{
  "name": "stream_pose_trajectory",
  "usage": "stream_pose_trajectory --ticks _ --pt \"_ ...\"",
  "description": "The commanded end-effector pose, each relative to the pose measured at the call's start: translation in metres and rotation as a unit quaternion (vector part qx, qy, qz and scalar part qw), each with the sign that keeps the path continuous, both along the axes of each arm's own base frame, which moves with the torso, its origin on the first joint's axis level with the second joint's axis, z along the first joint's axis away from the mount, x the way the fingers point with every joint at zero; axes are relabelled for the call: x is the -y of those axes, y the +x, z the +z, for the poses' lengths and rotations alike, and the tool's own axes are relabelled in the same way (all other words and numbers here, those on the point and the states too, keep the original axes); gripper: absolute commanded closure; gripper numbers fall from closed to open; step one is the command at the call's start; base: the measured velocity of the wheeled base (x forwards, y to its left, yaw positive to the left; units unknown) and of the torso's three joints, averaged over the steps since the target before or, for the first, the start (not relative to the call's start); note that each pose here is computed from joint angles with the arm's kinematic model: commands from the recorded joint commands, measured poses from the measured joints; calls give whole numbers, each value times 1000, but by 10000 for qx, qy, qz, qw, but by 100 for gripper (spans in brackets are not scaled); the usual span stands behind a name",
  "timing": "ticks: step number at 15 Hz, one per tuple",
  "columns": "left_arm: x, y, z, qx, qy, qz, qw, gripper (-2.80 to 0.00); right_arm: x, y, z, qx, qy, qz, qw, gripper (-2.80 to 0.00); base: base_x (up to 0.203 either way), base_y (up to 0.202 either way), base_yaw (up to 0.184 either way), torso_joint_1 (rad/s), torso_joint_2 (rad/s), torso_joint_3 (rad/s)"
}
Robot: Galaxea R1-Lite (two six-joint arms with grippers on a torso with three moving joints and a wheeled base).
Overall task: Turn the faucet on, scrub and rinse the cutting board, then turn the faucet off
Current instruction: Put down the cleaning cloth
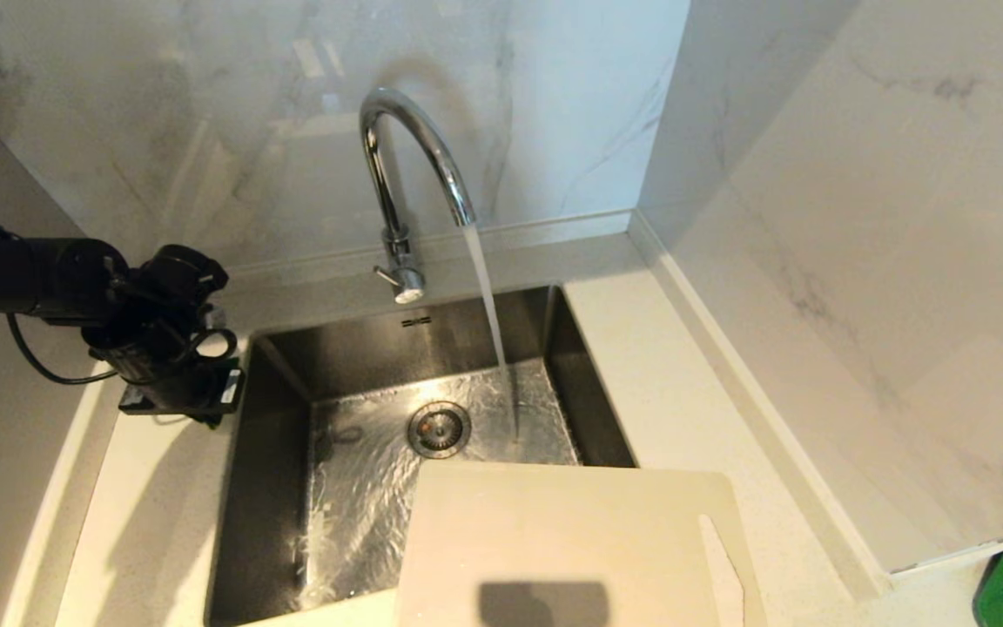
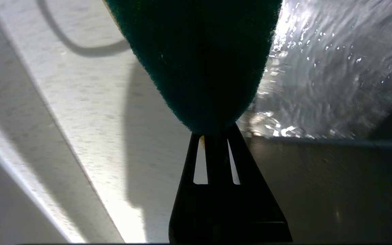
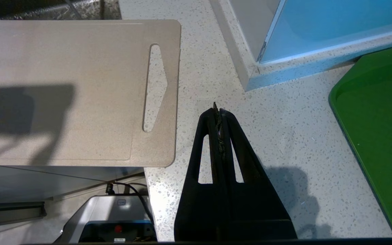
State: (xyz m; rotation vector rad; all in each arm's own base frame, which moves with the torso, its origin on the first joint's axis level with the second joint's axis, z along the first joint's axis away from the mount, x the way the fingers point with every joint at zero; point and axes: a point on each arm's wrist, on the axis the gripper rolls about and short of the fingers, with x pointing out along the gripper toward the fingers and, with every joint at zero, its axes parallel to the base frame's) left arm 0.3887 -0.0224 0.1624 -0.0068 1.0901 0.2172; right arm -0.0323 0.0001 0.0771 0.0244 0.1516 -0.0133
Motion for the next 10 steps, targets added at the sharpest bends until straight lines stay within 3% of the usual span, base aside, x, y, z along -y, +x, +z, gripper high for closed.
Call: stream_pose_trajectory --ticks 1,5,6,10 --pt "-29 5 -17 -238 -4 426 9988 0 0 0 0 -8 0 -4 10000 0 0 0 0 0 0 0" --pt "-57 7 -20 -232 -24 822 9963 0 0 0 0 -8 0 -4 10000 0 0 0 0 0 0 0" --pt "-59 7 -21 -256 -17 830 9962 -280 0 0 0 -8 0 -7 10000 0 0 0 0 0 0 0" --pt "-59 6 -17 -220 -33 841 9962 -280 0 0 0 -8 0 -4 10000 0 0 0 0 0 0 0"
